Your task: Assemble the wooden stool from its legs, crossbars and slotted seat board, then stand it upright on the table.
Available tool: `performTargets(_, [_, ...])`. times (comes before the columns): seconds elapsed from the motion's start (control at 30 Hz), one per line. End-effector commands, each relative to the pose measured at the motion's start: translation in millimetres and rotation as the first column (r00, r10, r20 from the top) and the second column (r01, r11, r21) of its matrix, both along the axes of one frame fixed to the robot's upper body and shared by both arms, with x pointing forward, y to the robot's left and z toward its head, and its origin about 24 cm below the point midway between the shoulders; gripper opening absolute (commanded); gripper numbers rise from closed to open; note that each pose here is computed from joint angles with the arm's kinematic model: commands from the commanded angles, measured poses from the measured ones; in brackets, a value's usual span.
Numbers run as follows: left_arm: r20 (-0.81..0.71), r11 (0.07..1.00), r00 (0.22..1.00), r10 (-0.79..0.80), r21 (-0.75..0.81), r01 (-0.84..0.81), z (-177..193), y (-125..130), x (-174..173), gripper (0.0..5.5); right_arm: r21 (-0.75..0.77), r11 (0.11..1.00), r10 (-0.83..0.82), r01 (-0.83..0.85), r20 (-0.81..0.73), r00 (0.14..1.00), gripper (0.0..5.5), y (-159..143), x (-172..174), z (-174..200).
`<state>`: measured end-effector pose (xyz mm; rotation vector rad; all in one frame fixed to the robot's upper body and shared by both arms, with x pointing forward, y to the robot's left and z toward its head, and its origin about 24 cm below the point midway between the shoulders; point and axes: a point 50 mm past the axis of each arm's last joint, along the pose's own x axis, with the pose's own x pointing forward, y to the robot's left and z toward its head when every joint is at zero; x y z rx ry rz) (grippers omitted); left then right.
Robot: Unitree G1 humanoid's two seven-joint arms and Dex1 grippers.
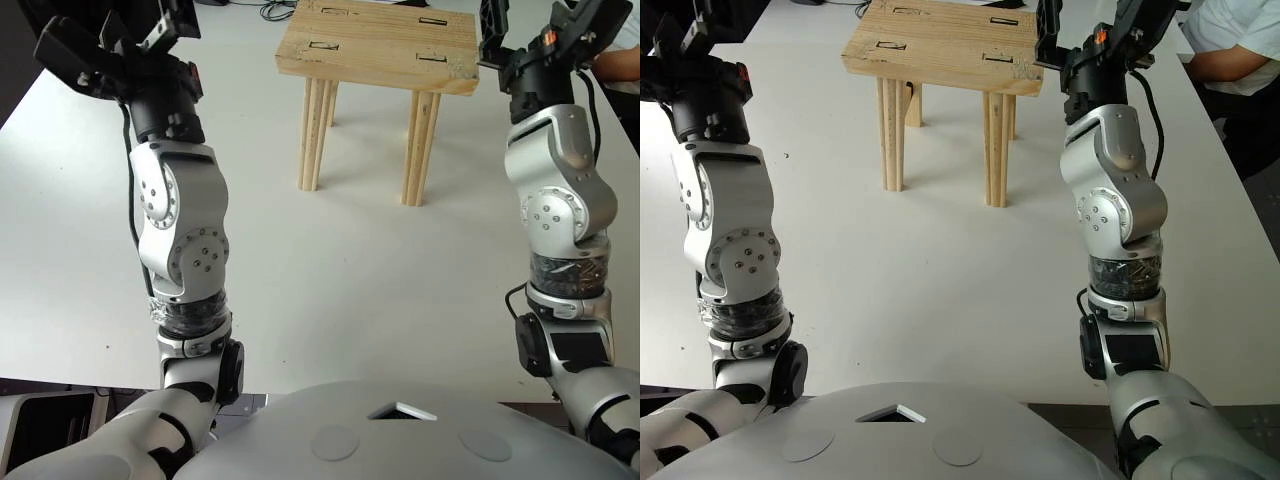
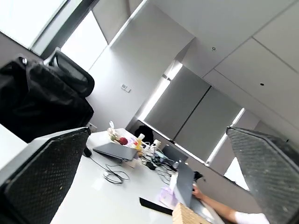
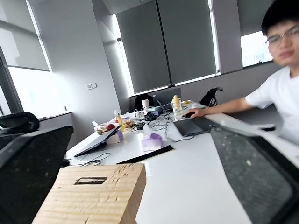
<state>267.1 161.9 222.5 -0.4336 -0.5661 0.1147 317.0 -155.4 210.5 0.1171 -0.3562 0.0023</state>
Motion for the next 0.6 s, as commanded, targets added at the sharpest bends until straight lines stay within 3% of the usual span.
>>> performTargets(0.03, [0.033,0.932,0.997,0.076,0.354,-0.083,1,-47,20,5.11,-0.216,0.976,0.062,-0.017,0.201,0.978,5.40,75,12,27])
performTargets(0.13, [0.079,0.934,0.990,0.119,0.330,-0.139,9,-56,25,4.56,-0.270,0.962,0.114,-0.037,0.276,0.954,4.88,103,11,32])
performTargets(0.2, [0.113,0.923,0.985,0.129,0.349,-0.160,14,-63,28,4.52,-0.271,0.962,0.122,-0.037,0.303,0.945,4.55,111,9,34])
performTargets(0.37, [0.107,0.919,0.987,0.123,0.364,-0.154,13,-69,34,4.52,-0.219,0.976,0.070,0.000,0.309,0.948,4.25,114,4,32])
performTargets(0.47, [0.104,0.914,0.983,0.151,0.364,-0.179,12,-62,35,4.08,-0.194,0.981,0.032,0.027,0.295,0.955,4.21,114,5,30])
performTargets(0.6, [0.079,0.912,0.985,0.156,0.371,-0.174,13,-62,36,3.84,-0.176,0.984,0.012,0.037,0.267,0.963,3.64,119,3,27])
